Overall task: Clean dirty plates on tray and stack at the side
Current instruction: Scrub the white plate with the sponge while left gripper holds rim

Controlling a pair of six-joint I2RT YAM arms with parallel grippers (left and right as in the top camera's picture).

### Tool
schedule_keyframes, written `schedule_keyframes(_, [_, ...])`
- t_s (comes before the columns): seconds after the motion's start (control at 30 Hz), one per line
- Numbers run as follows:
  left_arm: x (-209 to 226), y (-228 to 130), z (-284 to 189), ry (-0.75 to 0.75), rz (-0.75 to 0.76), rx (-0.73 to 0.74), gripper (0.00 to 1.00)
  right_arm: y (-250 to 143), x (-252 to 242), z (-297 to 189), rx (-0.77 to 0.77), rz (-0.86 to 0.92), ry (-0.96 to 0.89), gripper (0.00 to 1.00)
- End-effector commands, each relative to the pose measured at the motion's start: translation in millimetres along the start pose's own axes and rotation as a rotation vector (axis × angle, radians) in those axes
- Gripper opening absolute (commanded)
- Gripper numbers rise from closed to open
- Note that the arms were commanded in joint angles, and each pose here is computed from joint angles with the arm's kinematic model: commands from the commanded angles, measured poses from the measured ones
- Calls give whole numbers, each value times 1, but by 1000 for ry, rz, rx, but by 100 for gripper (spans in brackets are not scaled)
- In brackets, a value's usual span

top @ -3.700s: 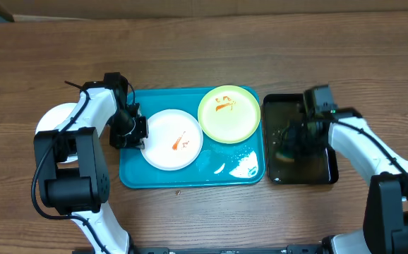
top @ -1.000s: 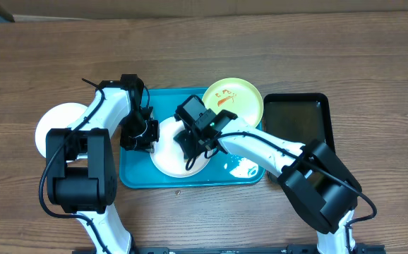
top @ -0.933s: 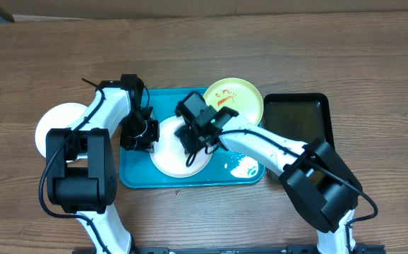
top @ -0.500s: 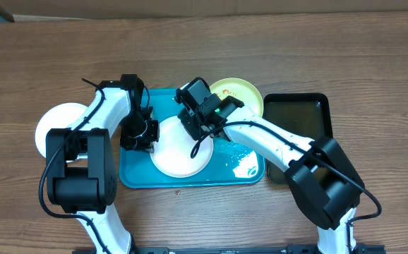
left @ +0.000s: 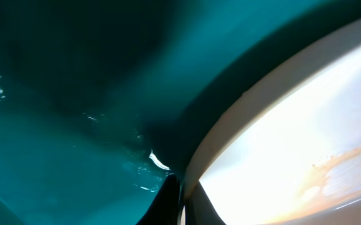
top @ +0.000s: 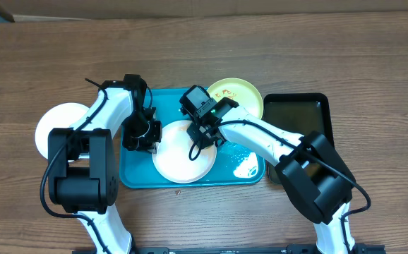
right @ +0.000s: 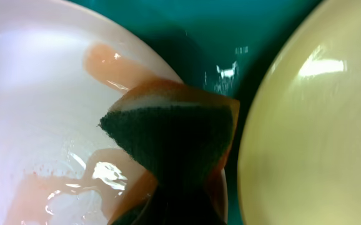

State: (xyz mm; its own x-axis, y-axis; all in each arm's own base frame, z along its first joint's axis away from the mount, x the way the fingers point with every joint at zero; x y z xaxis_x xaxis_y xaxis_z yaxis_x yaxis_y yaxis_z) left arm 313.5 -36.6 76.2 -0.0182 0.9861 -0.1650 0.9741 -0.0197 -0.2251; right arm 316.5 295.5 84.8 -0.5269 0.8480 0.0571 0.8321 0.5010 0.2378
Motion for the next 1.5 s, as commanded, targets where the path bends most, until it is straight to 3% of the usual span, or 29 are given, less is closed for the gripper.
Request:
schedule_keyframes(0.0, [5, -2, 2, 28, -11, 7, 4, -15, -2, 3, 86, 55, -19, 4])
schedule_keyframes(0.13, [5, -2, 2, 29, -11, 7, 4, -5, 5, -26, 64, 55, 31, 4])
schedule_keyframes(0.27, [5, -2, 2, 29, -11, 7, 4, 21, 10, -75, -94, 50, 70, 4])
schedule_keyframes(0.37, [5, -2, 2, 29, -11, 7, 4, 27, 12, -81, -134, 49, 79, 4])
schedule_keyframes(0.63, [5, -2, 2, 28, -11, 7, 4, 25, 11, -48, -85, 50, 67, 4])
schedule_keyframes(0.93, [5, -4, 2, 28, -13, 15, 4, 50, -8, -25, -209, 56, -88, 4])
schedule_keyframes(1.47, [5, -4, 2, 28, -12, 14, 4, 5, -19, 5, 12, 67, -115, 4])
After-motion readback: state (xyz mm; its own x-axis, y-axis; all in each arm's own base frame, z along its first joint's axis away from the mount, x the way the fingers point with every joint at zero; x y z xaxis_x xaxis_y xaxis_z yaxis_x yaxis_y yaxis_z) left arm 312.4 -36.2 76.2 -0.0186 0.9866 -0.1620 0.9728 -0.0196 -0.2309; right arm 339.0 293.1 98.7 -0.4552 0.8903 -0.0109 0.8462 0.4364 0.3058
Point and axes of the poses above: each gripper's point midway between its finger pads, its own z axis out along the fingers, its own x axis along the line the jaws close on, y = z × x, the point moved 7 cm from there along -z, back along the fingers, and after that the axes turned 4 degrees about z, right-handed, at the moved point
